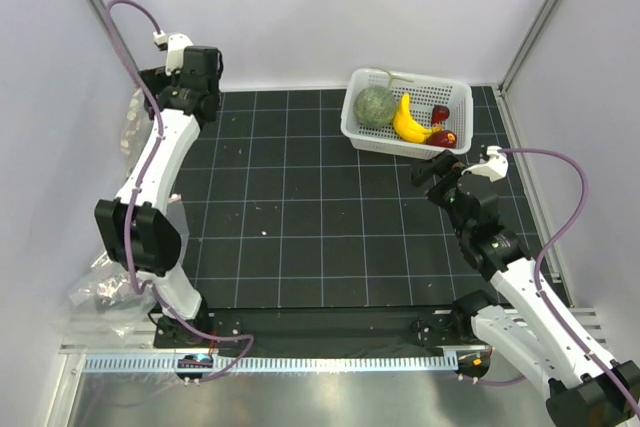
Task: Place the food in the zip-top bag and seal the zipper
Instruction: Pick up the zipper food storage bag at the corner of the board.
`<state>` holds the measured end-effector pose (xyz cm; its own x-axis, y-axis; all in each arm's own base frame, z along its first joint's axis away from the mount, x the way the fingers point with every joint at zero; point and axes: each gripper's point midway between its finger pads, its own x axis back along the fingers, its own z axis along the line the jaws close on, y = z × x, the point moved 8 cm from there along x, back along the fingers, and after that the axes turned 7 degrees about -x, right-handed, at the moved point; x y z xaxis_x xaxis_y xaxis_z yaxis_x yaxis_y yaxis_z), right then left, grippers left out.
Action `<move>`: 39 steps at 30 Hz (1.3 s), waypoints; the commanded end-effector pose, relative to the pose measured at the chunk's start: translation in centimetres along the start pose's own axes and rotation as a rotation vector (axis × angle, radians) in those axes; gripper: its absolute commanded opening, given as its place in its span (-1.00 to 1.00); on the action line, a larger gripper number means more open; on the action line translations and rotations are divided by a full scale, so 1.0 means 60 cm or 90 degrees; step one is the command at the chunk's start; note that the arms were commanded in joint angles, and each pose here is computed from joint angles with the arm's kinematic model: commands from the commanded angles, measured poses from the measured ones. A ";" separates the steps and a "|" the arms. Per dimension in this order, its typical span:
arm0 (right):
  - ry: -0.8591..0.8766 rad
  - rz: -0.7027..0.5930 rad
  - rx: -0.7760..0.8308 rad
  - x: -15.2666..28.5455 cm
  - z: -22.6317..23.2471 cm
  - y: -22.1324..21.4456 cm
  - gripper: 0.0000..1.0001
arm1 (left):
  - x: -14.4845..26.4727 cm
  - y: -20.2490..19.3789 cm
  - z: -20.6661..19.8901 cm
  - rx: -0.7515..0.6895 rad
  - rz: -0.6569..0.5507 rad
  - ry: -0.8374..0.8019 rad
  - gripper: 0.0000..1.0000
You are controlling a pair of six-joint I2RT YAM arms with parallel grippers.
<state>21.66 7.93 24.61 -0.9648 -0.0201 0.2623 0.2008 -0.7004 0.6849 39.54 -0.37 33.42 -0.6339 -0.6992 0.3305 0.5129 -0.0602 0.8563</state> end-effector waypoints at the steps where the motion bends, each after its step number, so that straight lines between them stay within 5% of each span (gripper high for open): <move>1: 0.048 -0.010 -0.007 0.006 0.022 0.013 0.99 | -0.049 -0.017 0.002 -0.090 0.052 0.053 1.00; 11: 0.079 0.014 -0.013 0.011 0.028 0.006 0.99 | -0.201 -0.034 -0.040 -0.194 0.152 0.094 1.00; 18: 0.094 -0.003 -0.023 0.026 0.029 0.015 0.99 | -0.310 -0.075 0.013 -0.130 0.220 0.122 1.00; 26: 0.098 -0.026 -0.025 0.037 0.024 0.022 0.99 | -0.398 -0.179 -0.049 -0.109 0.351 -0.008 0.99; 28: 0.098 -0.029 -0.027 0.038 0.024 0.023 0.99 | -0.398 -0.175 -0.057 -0.012 0.372 -0.105 0.63; 29: 0.099 -0.029 -0.026 0.038 0.025 0.023 0.99 | -0.398 -0.163 -0.060 0.052 0.361 -0.120 -0.15; 31: 0.101 -0.031 -0.029 0.039 0.026 0.025 0.99 | -0.393 -0.160 -0.071 0.090 0.337 -0.148 -0.92; 35: 0.104 -0.028 -0.028 0.041 0.027 0.025 0.99 | -0.307 -0.077 -0.058 0.098 0.227 -0.153 -0.99; 39: 0.104 -0.030 -0.025 0.040 0.027 0.025 0.99 | -0.198 -0.020 -0.117 0.106 0.187 -0.261 -1.00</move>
<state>19.87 8.04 26.42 -0.9814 -0.1035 0.1619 0.1859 -0.7256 0.6626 49.41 9.38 15.00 -0.3672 -0.4485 0.8149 0.8121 0.2725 0.5160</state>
